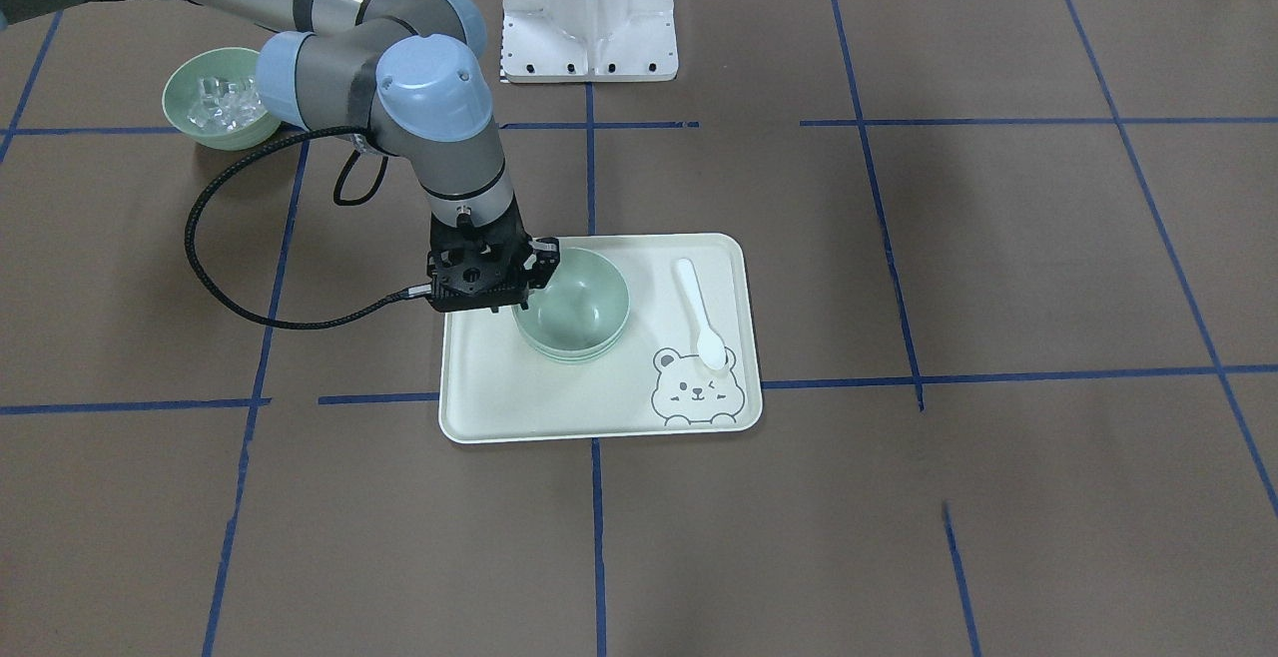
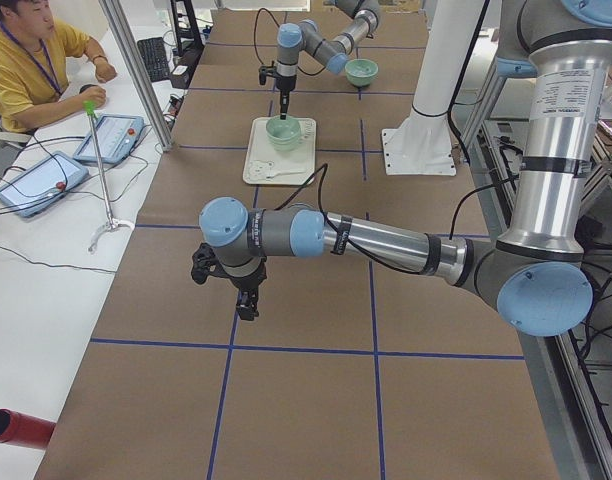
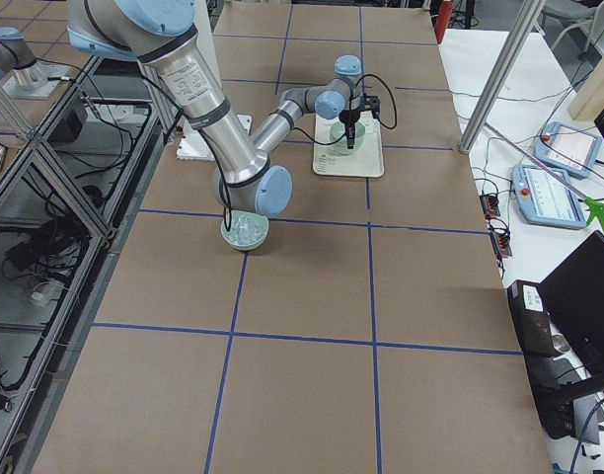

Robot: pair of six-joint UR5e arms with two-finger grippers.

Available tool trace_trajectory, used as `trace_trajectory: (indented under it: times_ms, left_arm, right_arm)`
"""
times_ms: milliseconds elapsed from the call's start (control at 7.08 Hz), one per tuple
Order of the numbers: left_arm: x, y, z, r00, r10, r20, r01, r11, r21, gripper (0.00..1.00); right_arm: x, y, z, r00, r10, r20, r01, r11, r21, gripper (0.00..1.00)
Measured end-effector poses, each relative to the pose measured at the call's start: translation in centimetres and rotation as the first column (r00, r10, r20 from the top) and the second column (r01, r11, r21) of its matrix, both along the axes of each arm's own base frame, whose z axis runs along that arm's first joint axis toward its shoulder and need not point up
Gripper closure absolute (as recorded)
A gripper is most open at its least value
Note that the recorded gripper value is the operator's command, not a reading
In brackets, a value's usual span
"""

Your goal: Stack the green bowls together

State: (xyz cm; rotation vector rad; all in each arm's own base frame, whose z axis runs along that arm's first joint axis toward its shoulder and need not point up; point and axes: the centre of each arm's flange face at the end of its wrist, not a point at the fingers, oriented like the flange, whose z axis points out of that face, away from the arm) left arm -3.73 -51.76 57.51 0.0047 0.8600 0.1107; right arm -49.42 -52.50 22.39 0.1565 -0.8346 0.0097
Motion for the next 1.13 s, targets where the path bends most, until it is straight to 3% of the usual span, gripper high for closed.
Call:
trace_trajectory:
  times_ms: [283, 565, 848, 1130]
  left_arm:
    - [0.0, -0.2, -0.3, 1.0, 0.002, 0.007, -0.002, 1.0, 0.007, 0.0]
    - [0.0, -0.3, -0.4, 1.0, 0.004, 0.011, -0.004, 1.0, 0.011, 0.0]
    - [0.0, -0.3, -0.4, 1.0, 0.004, 0.013, -0.004, 1.0, 0.009, 0.0]
    - [0.0, -0.3, -0.1, 1.0, 0.004, 0.013, -0.004, 1.0, 0.004, 0.0]
  right_arm:
    - [10.0, -6.0, 3.4, 0.998, -0.062, 0.017, 0.061, 0.998, 0.03, 0.0]
    - [24.1, -10.8, 11.6, 0.989, -0.145, -0.018, 0.146, 0.982, 0.123, 0.0]
    - [37.6, -9.8, 22.9, 0.978, -0.193, -0.076, 0.203, 0.965, 0.166, 0.0]
    - [47.8, -3.4, 34.7, 0.98, -0.168, -0.107, 0.177, 0.981, 0.081, 0.0]
